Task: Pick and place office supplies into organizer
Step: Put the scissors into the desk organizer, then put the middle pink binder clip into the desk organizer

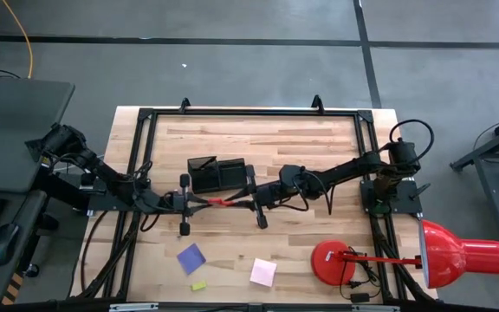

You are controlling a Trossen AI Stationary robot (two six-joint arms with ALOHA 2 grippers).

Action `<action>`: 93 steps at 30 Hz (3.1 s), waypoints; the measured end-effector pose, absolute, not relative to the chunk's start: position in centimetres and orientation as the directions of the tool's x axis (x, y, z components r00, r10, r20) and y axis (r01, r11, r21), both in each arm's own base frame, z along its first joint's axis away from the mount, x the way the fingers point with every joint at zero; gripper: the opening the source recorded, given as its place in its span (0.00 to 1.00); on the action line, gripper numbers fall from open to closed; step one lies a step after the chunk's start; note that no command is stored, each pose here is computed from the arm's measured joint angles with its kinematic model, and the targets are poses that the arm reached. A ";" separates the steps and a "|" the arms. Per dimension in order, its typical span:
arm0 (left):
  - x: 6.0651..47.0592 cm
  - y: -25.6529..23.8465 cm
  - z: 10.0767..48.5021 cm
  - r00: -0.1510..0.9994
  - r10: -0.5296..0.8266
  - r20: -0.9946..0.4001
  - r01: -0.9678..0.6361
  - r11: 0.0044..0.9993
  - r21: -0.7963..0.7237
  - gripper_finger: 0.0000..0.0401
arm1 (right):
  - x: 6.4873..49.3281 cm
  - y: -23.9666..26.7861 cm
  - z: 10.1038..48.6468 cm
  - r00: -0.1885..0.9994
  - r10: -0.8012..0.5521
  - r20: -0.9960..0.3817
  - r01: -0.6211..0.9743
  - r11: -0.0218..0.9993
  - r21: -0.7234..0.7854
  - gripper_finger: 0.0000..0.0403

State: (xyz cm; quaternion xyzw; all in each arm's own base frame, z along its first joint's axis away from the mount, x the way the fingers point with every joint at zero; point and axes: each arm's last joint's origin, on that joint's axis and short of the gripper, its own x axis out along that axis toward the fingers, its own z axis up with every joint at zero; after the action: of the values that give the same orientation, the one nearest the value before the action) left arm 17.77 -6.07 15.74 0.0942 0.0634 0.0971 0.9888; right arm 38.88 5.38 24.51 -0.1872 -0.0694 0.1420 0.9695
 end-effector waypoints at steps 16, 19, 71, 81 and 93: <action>17.1 -4.9 15.3 0.797 0.594 -0.106 -0.549 0.787 0.284 0.56 | 39.1 4.3 23.7 0.990 0.143 0.003 -0.130 0.907 -0.399 0.02; 16.9 -4.9 15.8 0.777 0.625 -0.078 -0.592 0.766 0.251 0.63 | 39.1 3.8 23.8 0.991 0.132 0.014 -0.114 0.903 -0.414 0.02; 14.9 -6.4 18.2 0.800 0.599 -0.006 -0.593 0.793 0.140 0.60 | 45.2 -8.1 21.5 0.991 0.132 -0.033 -0.135 0.948 -0.288 0.05; 15.0 -6.5 18.2 0.826 0.563 -0.006 -0.558 0.819 0.136 0.60 | 45.8 -8.2 19.6 0.991 0.135 -0.010 -0.133 0.956 -0.261 0.34; 15.0 -6.5 18.0 0.826 0.564 -0.017 -0.554 0.817 0.159 0.60 | 46.1 -5.4 20.7 0.973 0.211 0.096 -0.155 0.900 -0.408 0.46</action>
State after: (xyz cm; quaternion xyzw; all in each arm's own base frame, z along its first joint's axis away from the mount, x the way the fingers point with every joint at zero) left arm 15.01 -6.45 17.99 0.0737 0.0316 0.2934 0.9526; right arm 46.11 -5.41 20.72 -0.2031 -0.0691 0.0940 0.9722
